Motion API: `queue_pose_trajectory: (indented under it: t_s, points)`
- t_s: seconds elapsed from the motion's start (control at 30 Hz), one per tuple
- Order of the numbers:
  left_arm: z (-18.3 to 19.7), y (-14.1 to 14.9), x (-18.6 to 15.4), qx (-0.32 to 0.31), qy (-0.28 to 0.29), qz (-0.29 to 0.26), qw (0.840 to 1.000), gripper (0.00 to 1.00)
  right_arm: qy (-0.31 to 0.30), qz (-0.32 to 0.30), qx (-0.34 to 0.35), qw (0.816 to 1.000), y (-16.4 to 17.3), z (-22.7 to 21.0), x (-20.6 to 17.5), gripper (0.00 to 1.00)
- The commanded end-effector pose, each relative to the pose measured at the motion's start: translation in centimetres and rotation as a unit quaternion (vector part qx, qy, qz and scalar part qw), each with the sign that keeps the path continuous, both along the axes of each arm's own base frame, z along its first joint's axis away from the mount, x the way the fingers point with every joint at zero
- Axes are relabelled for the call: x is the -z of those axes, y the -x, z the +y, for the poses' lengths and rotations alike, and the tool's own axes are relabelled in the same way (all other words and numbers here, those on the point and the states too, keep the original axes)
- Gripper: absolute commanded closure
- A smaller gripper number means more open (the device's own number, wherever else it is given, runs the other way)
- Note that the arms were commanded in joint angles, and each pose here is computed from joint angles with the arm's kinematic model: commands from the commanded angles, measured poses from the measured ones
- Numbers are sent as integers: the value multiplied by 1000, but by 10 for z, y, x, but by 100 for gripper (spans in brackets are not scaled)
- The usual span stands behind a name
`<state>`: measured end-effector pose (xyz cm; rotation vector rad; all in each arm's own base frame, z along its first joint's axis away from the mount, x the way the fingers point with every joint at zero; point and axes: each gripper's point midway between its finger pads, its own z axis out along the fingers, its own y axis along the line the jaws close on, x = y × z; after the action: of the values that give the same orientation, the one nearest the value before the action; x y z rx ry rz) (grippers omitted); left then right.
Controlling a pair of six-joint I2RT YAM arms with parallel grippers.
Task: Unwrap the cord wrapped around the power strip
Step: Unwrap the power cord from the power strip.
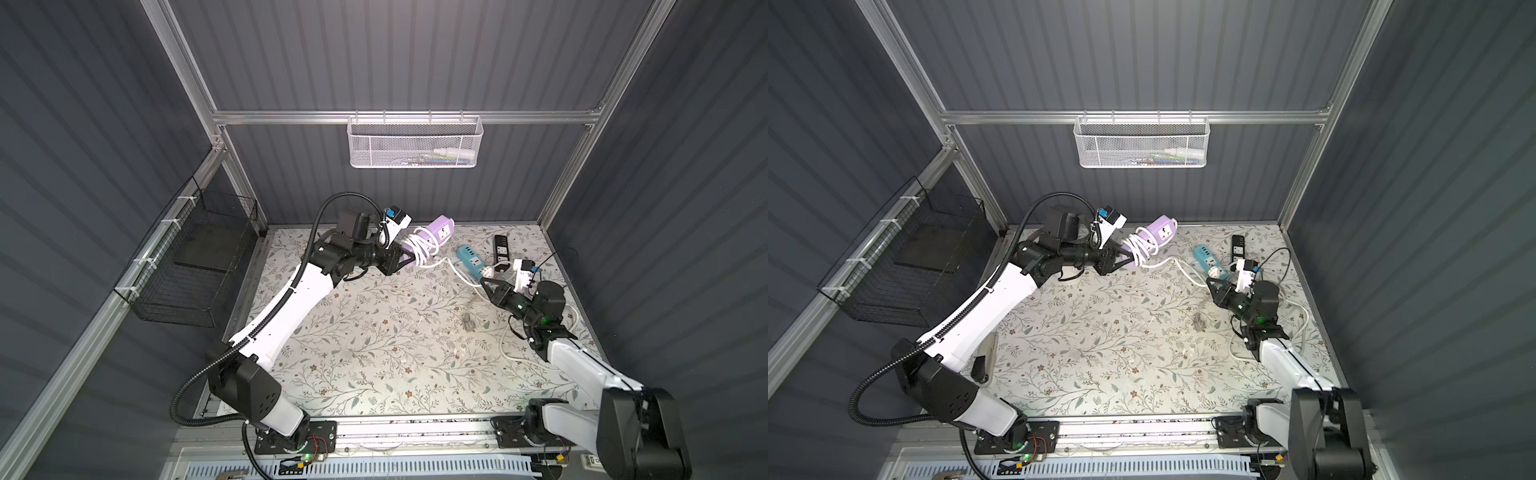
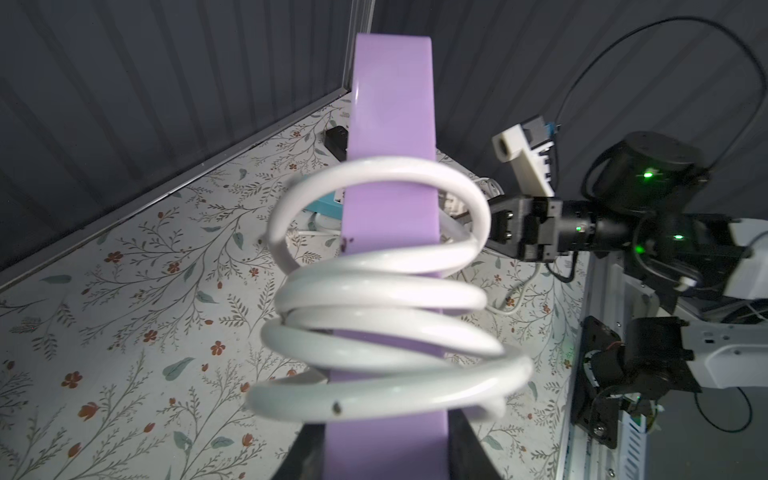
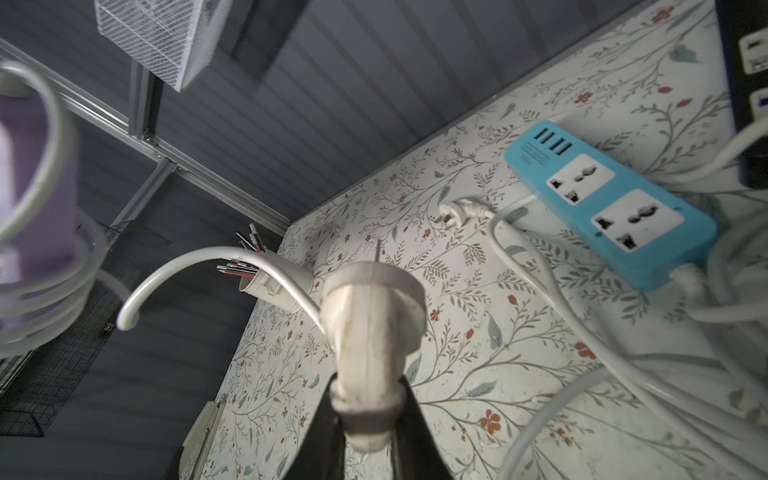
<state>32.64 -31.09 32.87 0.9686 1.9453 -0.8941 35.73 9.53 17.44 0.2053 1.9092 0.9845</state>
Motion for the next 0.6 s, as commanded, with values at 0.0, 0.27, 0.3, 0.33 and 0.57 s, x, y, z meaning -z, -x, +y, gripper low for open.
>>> queue_pose_trajectory:
  t_s: [0.0, 0.27, 0.3, 0.33, 0.57]
  points:
    - [-8, 19, -49, 45, 64, -28, 996, 100, -4, -74, 6, 997, -31, 2, -38, 100]
    - [-17, 40, -23, 66, 58, 10, 996, 100, -13, -127, 5, 992, -82, 4, -90, 100]
    - [-17, 43, -14, 67, 53, 19, 996, 100, -13, -137, 4, 990, -86, 4, -102, 100]
    - [-17, 45, -8, 66, 50, 26, 996, 100, -12, -148, 4, 989, -88, 4, -114, 100]
    - [-12, 47, 45, 45, 25, 70, 996, 100, 7, -223, -4, 975, -80, 0, -207, 100]
